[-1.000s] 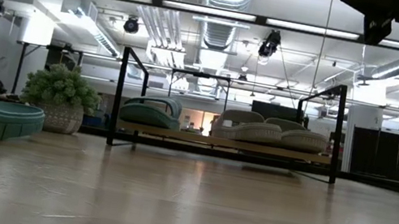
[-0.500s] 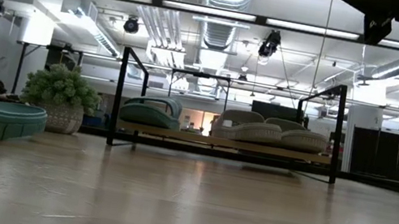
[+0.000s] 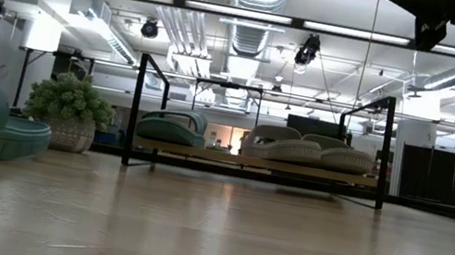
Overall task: Pick and place slides into the shelf
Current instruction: Put the green slide on the shelf
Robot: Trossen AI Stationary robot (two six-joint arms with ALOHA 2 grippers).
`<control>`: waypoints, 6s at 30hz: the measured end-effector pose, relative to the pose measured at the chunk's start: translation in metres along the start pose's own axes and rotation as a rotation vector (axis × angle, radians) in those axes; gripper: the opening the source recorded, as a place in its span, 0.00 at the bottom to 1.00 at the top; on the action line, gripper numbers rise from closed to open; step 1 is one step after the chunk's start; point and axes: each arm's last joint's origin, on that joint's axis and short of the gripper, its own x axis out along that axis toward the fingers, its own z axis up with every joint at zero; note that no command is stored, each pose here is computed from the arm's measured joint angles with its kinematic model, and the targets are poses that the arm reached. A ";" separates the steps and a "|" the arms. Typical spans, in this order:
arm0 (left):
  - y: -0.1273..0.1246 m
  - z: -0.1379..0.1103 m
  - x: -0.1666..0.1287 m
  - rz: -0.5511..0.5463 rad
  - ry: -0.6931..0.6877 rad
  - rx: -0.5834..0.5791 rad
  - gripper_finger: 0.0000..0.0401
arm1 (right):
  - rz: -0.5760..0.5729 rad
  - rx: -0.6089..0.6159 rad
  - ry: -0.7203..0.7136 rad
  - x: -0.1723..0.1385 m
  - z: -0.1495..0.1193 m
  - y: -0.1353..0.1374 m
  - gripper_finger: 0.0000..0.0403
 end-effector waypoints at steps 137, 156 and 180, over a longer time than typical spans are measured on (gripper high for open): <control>0.033 0.028 0.043 0.151 0.040 0.015 0.01 | -0.011 -0.039 0.097 -0.001 -0.009 -0.001 0.02; 0.075 0.086 0.003 0.084 -0.223 0.147 0.00 | -0.011 -0.039 0.098 -0.001 -0.009 -0.001 0.02; 0.130 0.176 0.002 0.235 -0.428 -0.039 0.00 | -0.104 -0.078 0.066 -0.001 -0.006 -0.004 0.02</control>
